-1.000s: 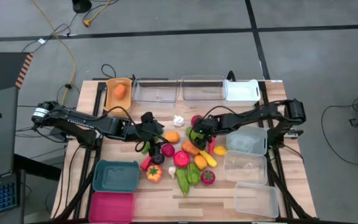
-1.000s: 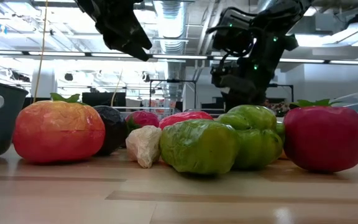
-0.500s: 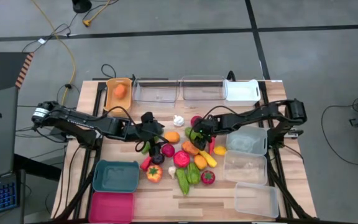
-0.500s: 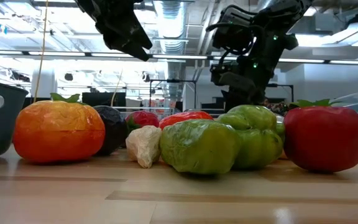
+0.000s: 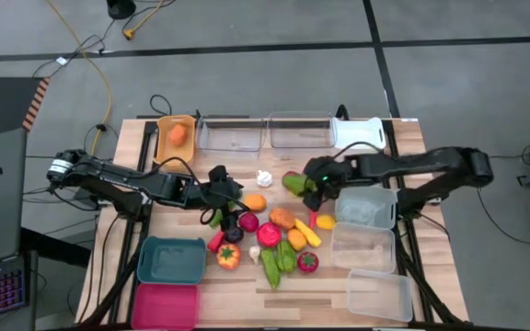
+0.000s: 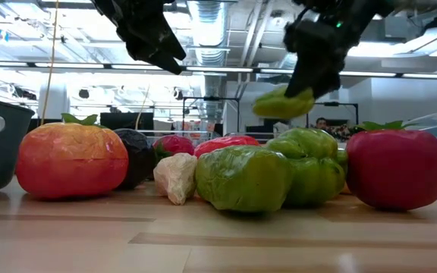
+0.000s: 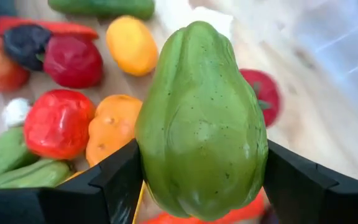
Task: Sort produce into baskets
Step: Put the green chayote into the white bin
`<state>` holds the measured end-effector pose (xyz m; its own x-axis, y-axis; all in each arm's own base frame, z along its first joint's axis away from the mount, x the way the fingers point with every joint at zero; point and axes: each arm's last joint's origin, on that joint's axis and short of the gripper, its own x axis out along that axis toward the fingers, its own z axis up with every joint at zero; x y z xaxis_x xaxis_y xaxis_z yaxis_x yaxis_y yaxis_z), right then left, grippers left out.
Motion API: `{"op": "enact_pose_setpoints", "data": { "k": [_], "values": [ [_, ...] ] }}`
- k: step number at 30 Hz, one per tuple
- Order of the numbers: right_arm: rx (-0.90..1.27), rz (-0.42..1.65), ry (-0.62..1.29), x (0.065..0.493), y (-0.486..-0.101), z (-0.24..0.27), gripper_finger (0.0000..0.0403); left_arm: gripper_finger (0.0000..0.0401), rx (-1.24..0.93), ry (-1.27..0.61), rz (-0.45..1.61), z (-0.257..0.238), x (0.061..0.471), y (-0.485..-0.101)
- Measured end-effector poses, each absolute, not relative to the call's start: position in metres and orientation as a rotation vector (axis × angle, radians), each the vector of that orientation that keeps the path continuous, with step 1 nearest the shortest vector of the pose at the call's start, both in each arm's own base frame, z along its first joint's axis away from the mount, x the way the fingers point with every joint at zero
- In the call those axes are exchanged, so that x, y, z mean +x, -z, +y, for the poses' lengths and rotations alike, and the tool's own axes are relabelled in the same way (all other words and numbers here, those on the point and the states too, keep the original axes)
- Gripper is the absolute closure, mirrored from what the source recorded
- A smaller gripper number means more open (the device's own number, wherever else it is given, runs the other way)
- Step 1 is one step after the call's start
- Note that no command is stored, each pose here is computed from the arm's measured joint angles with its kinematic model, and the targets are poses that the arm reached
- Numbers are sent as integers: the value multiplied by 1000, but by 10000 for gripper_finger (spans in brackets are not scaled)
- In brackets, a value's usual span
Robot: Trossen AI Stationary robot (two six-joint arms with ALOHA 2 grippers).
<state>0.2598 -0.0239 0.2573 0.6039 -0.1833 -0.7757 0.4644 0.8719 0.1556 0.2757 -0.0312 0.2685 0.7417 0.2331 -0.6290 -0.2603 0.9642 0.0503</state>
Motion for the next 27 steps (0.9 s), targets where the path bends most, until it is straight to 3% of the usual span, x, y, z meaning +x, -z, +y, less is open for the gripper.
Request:
{"op": "enact_pose_setpoints", "data": {
  "k": [13,27],
  "values": [
    [327,737,789,191,-298,-66,96,63,-42,-270,684,-31,276,-268],
    [383,739,1133,156,-299,-111,96,63,-42,-270,684,-31,276,-268]
  ]
}}
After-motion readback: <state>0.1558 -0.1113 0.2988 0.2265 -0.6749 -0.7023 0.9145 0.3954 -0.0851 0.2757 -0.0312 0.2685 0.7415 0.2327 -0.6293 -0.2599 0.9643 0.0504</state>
